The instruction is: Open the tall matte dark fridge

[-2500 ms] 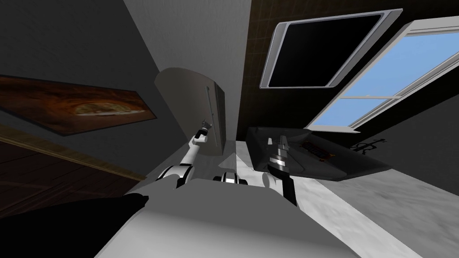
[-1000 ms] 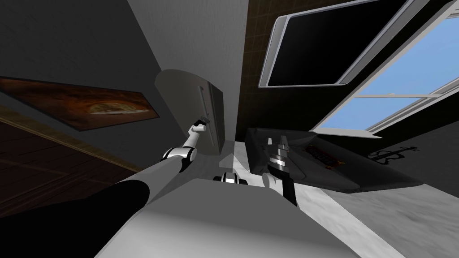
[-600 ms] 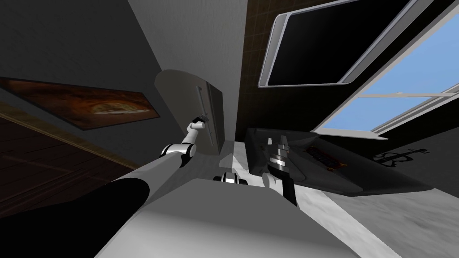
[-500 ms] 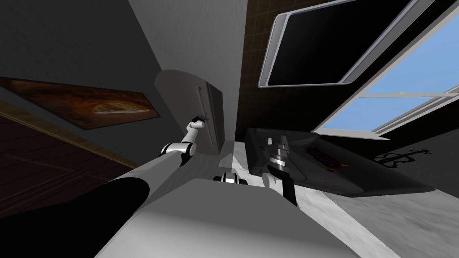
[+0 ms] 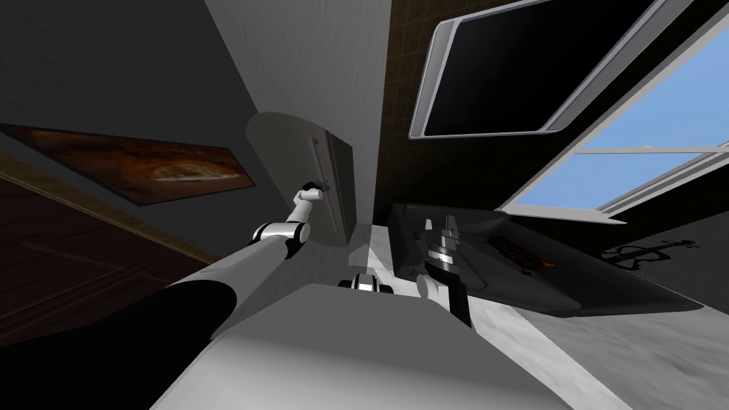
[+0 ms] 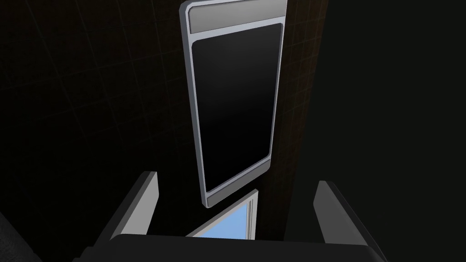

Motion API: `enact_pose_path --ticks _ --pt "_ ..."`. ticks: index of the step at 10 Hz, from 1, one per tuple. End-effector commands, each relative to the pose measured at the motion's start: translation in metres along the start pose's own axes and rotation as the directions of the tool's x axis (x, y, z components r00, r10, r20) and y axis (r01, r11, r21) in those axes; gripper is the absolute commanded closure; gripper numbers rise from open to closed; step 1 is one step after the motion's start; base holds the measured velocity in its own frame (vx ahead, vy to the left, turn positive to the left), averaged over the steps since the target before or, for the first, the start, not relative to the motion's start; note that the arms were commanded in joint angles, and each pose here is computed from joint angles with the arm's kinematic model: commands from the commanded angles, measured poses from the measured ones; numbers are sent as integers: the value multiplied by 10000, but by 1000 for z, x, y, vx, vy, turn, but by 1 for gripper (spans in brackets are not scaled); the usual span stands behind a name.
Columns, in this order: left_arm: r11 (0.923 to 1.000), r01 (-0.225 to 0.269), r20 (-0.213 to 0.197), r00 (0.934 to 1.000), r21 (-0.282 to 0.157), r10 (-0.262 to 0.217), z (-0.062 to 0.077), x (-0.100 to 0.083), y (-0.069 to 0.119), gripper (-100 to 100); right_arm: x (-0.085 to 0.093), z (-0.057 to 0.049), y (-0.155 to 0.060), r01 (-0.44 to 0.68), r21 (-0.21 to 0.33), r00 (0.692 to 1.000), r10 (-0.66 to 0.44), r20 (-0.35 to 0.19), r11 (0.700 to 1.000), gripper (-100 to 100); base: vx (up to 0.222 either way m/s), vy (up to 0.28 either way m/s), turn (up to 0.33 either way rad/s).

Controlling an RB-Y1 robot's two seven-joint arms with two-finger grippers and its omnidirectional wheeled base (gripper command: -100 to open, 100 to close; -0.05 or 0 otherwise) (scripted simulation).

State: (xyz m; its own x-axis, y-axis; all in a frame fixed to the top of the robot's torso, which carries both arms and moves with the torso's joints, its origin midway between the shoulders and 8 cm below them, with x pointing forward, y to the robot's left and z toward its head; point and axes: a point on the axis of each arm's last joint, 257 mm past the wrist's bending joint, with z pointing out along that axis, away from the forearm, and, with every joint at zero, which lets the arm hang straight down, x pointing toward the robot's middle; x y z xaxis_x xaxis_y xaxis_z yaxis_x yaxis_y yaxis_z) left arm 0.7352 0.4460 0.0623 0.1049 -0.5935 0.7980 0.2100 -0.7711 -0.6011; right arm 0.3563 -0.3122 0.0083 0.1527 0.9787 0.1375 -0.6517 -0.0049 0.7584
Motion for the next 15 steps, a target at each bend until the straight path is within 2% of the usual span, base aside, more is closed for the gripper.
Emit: enact_pose_path --ticks 1,2,3,5,6,8,9,11,12,14,15 --pt "9999 9 -164 9999 -162 -12 0 11 10 100 0 0 0 1 1 10000 -1 0 10000 0 -87 131 -52" --pt "9993 15 -314 9995 -370 -27 0 21 24 100 0 0 0 2 -2 10000 -2 -2 10000 0 -191 287 -186" --pt "9993 15 -314 9995 -370 -27 0 21 24 100 0 0 0 3 -3 10000 -3 -4 10000 0 -212 285 -125" --pt "9969 16 -617 9981 -791 -65 -1 42 50 100 0 0 0 3 -3 10000 -3 -4 10000 0 -255 321 -96" --pt "9969 16 -617 9981 -791 -65 -1 42 50 100 0 0 0 3 -2 10000 -3 -4 10000 0 -263 219 -79" --pt "9926 1 -923 9957 -1215 -114 -4 63 77 100 0 0 0 2 -2 10000 -2 -3 10000 0 -271 252 -76" --pt "9926 1 -923 9957 -1215 -114 -4 63 77 100 0 0 0 3 -2 10000 -3 -4 10000 0 -182 214 -82" --pt "9865 -31 -1231 9922 -1640 -173 -8 84 104 100 0 0 0 3 -2 10000 -3 -3 10000 0 -285 275 -97" --pt "9865 -31 -1231 9922 -1640 -173 -8 84 104 100 0 0 0 2 -2 10000 -2 -4 10000 0 -238 210 -58" --pt "9784 -80 -1541 9877 -2065 -245 -15 106 130 100 0 0 0 4 -1 10000 -4 -3 10000 0 -208 280 -88" --pt "9784 -80 -1541 9877 -2065 -245 -15 106 130 100 0 0 0 4 -1 10000 -4 -4 10000 0 -219 224 -77"
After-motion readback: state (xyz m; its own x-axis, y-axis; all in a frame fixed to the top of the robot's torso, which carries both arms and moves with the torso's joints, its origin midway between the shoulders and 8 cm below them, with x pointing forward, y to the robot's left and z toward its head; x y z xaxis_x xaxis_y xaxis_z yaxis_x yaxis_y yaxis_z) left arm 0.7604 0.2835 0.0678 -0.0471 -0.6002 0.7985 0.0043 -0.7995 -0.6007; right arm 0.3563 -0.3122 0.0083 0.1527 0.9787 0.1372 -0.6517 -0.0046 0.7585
